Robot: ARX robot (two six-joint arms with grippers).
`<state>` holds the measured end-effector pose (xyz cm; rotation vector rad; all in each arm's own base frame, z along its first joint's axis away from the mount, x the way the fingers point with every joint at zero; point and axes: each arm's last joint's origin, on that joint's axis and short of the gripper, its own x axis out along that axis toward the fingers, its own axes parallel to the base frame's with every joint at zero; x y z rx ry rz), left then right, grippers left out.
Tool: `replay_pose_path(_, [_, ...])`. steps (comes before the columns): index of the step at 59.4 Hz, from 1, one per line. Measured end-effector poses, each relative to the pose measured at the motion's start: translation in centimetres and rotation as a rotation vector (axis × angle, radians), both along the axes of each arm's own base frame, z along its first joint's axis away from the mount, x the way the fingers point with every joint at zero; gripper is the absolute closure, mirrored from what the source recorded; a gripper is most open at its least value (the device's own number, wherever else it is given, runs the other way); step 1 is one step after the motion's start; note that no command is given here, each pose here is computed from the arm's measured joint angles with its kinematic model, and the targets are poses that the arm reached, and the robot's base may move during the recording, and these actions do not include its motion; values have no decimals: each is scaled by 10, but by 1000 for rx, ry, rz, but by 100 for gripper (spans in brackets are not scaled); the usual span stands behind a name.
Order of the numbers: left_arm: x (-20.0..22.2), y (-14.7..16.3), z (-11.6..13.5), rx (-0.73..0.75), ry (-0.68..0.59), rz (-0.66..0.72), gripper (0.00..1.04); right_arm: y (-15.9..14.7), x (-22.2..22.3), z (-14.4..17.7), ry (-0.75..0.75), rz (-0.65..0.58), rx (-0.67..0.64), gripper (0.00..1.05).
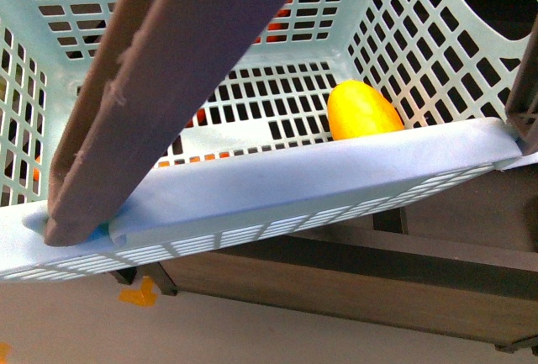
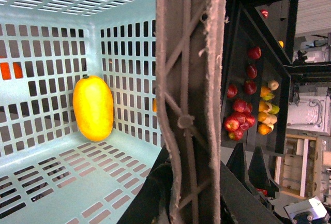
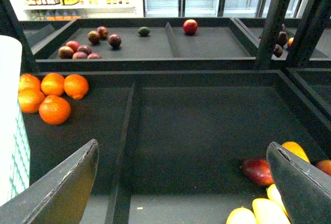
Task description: Pick mango and avocado into basket
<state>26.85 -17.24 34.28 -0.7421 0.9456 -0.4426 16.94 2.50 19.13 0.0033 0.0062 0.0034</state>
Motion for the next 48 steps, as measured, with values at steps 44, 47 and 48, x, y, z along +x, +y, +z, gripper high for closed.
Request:
replay_pose_path(44, [0, -1, 0, 4, -4, -1, 98, -1, -1, -1, 0, -4, 0, 9])
replay_pose_path(47, [0, -1, 0, 5, -5, -2, 98, -1, -1, 0, -1, -3, 0, 9])
replay_pose_path(48, [0, -1, 0, 5, -5, -2, 98, -1, -1, 0, -1, -3, 1, 9])
